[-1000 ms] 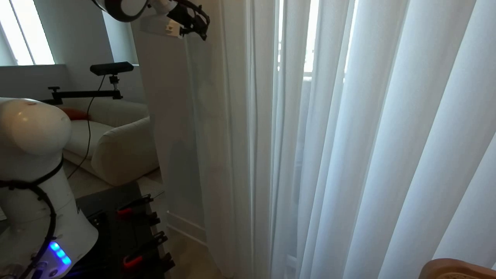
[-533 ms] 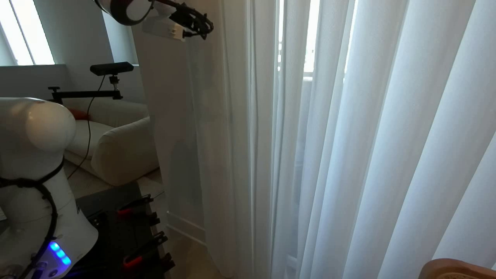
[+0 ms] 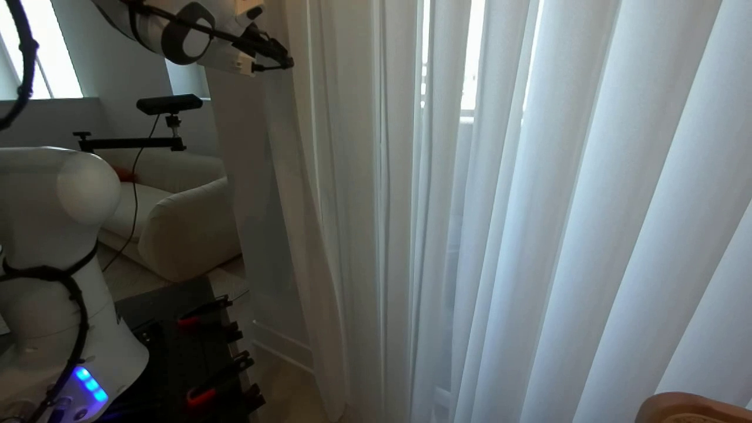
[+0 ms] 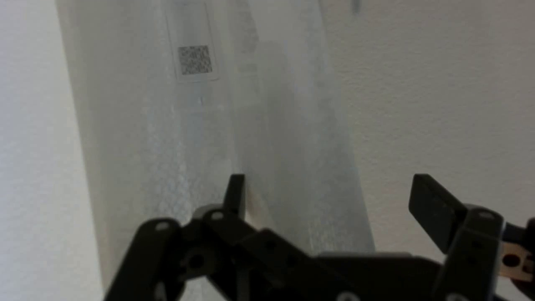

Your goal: Open the curtain.

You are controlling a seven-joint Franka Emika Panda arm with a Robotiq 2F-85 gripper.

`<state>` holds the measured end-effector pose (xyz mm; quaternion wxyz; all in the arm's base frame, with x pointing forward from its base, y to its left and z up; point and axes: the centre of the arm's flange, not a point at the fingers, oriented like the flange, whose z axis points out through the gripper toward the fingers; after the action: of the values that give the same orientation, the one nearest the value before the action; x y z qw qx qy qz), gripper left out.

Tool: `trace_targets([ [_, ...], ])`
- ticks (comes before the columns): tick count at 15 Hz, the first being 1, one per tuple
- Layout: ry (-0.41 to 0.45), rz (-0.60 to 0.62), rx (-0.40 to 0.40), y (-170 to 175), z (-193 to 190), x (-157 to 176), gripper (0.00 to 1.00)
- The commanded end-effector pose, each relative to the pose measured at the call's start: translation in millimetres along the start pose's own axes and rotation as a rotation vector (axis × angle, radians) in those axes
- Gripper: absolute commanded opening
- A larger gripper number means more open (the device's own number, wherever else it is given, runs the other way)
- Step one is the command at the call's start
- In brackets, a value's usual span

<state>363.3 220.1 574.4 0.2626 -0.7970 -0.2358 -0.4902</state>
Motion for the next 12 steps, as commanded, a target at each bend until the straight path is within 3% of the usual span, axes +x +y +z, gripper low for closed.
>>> trace_targets([
  [1, 0.051, -0.018, -0.03, -12, 29, 0, 0.98],
  [2, 0.066, -0.026, -0.048, -13, 30, -1, 0.74],
  [4, 0.096, -0.036, -0.077, -13, 29, -1, 0.69],
  [12, 0.2, -0.038, -0.225, 32, 11, 16, 0.06],
])
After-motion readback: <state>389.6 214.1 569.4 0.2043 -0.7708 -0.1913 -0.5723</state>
